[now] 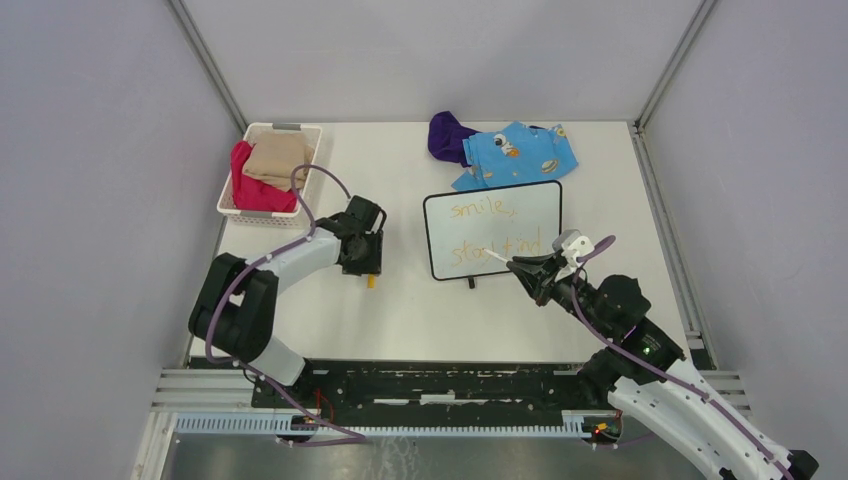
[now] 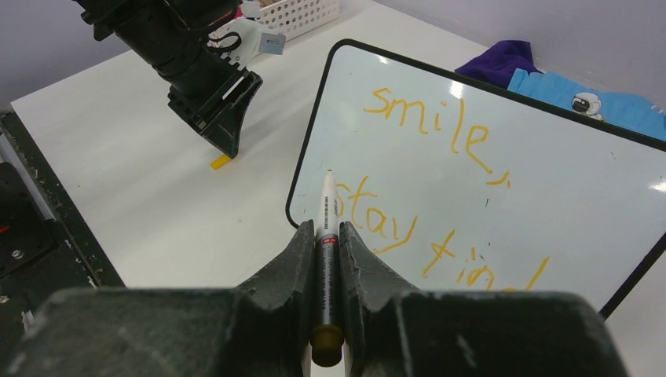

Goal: Write a sentence on the whiteboard
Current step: Close the whiteboard marker at the center of the board.

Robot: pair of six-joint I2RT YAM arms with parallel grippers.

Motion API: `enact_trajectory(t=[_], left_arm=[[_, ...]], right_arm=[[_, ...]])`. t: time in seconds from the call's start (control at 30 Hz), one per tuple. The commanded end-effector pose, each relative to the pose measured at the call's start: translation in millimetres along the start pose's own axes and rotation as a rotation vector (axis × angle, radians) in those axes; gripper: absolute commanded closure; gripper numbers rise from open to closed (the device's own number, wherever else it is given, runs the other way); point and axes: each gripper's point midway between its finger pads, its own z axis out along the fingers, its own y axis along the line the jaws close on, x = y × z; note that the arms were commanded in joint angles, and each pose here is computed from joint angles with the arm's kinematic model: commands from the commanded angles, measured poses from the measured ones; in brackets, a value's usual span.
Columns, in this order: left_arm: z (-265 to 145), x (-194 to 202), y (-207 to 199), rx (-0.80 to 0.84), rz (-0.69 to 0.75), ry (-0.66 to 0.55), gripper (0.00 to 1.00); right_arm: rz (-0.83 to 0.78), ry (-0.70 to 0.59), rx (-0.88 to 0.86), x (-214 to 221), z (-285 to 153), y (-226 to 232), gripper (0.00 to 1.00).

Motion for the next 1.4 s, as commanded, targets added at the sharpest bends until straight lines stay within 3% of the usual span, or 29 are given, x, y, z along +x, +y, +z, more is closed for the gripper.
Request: enact_trajectory(t=[0.0, 0.6, 0.77, 1.0, 1.37], left_arm=[[10, 1, 2, -0.019, -0.001, -0.011, 0.50], [24, 13, 4, -0.057, -0.055, 0.036, 0.71], [17, 7, 1, -0.048, -0.122, -0.004, 0.71], [15, 6, 5, -0.075, -0.126, -0.009, 0.56], [17, 23, 11, -0.138, -0.114, 0.035, 0.64]], right_arm=[[-0.016, -0.096, 0.006, -34, -2, 0, 1.00], [-0.041, -0.129, 0.068, -41, -9, -12, 1.00], [-0.040, -0.132, 0.077, -43, -8, -13, 1.00], [-0.039, -0.122, 0.086, -41, -10, -15, 1.00], [-0.067, -0.115, 0.117, -39, -17, -21, 1.00]])
